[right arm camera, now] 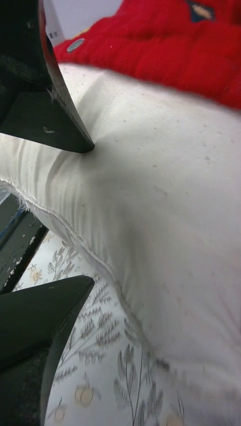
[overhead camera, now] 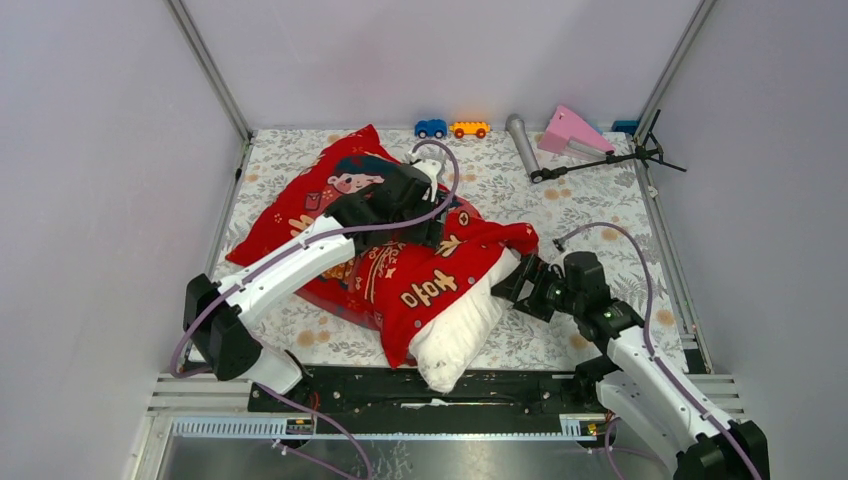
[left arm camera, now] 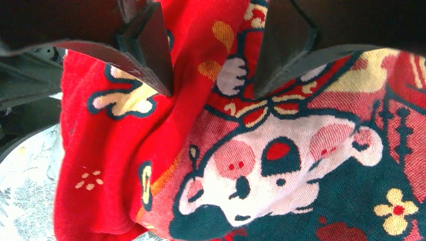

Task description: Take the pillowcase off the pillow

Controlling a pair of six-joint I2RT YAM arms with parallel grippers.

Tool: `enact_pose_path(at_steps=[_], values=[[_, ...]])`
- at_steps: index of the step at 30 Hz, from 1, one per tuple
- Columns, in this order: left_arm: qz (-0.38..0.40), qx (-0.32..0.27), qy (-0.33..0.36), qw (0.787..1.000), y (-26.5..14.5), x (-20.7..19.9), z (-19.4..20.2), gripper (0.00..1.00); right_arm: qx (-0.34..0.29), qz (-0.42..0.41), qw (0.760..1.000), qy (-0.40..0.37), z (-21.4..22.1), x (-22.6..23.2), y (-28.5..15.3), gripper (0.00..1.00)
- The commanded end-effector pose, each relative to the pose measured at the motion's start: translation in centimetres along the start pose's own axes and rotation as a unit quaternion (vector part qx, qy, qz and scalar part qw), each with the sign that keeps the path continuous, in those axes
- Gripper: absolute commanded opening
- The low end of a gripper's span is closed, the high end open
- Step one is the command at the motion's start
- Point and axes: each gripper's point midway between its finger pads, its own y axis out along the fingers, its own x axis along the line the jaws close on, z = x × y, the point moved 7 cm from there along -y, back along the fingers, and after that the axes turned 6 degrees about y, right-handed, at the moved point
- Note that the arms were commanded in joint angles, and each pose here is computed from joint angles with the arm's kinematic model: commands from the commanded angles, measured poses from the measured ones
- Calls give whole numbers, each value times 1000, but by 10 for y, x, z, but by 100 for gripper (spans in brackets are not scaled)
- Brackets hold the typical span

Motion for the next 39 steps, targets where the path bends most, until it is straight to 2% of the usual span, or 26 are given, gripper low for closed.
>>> enact_pose_path(at_steps=[1, 4, 5, 7, 8, 9, 10, 13, 15, 22, 30, 39], values=[[35, -34, -27, 998, -4, 5, -8, 59, 41, -61, 997, -8, 14, 18, 11, 100], [40, -36, -41, 998, 1, 12, -5, 48, 46, -63, 997, -15, 16, 21, 20, 100], [40, -36, -43, 998, 1, 14, -4, 42, 45, -61, 997, -16, 15, 22, 22, 98], [31, -39, -48, 998, 1, 19, -4, 22, 29, -73, 997, -27, 8, 31, 22, 88], [25, -40, -51, 998, 1, 22, -3, 14, 22, -70, 997, -31, 5, 34, 22, 79], [19, -43, -55, 997, 0, 25, -4, 6, 16, -62, 997, -34, 3, 35, 20, 68], [14, -44, -60, 997, 0, 29, -3, 1, 8, -57, 998, -37, 0, 37, 19, 54], [-1, -50, -79, 996, -2, 42, -3, 0, -12, -44, 998, -48, -7, 43, 12, 17], [-13, -52, -91, 994, -3, 52, -2, 0, -27, -28, 998, -54, -12, 45, 8, 0], [-84, -67, -162, 981, -13, 101, 3, 0, -102, 24, 991, -84, -29, 48, -15, 0], [-133, -82, -233, 960, -15, 140, 12, 0, -223, 64, 967, -102, -52, 53, -53, 0], [-174, -115, -261, 942, -31, 153, 11, 0, -257, 78, 956, -114, -58, 52, -65, 0]])
